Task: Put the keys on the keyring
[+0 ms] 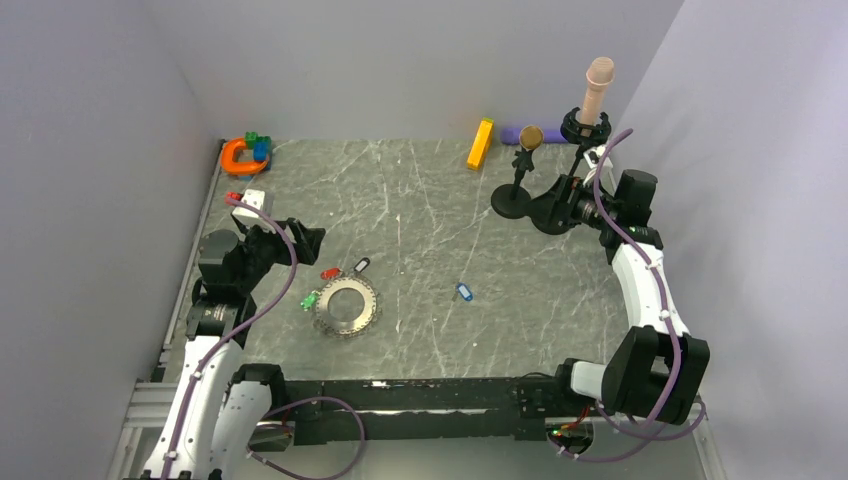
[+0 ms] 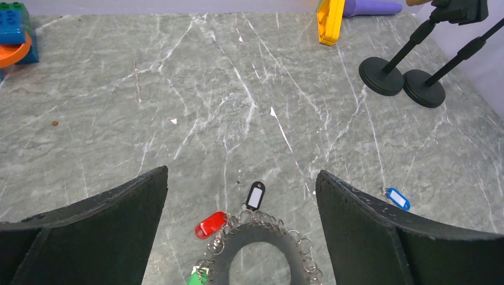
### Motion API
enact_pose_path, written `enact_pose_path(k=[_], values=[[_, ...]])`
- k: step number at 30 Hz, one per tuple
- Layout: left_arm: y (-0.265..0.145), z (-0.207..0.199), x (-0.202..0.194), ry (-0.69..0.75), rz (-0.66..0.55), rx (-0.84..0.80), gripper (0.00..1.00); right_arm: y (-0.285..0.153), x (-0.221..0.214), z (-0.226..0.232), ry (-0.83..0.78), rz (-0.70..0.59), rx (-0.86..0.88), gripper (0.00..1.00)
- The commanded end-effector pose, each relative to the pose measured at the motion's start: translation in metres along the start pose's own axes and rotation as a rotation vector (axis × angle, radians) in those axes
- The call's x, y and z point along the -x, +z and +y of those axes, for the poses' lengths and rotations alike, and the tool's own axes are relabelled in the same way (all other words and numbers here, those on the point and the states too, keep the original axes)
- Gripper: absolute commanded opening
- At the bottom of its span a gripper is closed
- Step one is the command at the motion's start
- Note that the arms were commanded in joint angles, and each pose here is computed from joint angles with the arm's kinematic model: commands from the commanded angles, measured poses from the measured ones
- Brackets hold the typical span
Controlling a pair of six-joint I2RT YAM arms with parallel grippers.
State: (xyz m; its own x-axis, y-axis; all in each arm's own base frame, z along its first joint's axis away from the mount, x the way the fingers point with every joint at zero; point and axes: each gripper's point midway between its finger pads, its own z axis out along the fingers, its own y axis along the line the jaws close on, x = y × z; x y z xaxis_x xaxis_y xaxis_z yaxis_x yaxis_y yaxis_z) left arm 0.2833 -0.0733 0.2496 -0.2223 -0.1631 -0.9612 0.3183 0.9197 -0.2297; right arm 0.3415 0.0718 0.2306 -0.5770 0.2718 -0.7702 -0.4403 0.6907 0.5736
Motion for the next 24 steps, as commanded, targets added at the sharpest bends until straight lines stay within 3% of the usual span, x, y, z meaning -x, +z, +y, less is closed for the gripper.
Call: enact_pose_path(k=[1, 11, 15, 21, 24], values=[[0.0, -0.005, 0.013, 0.01, -0.045, -0.025, 0.98, -0.005, 0.011, 0.007, -0.038, -0.04, 0.009, 1.0], [0.001, -0.003, 0.013, -0.024, -0.04, -0.009, 0.98, -0.006, 0.005, 0.017, -0.069, -0.022, 0.076, 1.0], [0.002, -0.001, 0.004, -0.122, -0.004, 0.022, 0.98, -0.012, -0.014, 0.043, -0.246, 0.021, 0.277, 1.0], [-0.001, -0.031, -0.019, -0.293, 0.171, -0.092, 0.98, -0.002, -0.053, 0.066, -0.503, 0.218, 0.335, 1.0], [-0.005, -0.032, -0.03, -0.241, 0.248, -0.01, 0.98, 0.003, -0.083, 0.078, -0.57, 0.285, 0.451, 1.0]])
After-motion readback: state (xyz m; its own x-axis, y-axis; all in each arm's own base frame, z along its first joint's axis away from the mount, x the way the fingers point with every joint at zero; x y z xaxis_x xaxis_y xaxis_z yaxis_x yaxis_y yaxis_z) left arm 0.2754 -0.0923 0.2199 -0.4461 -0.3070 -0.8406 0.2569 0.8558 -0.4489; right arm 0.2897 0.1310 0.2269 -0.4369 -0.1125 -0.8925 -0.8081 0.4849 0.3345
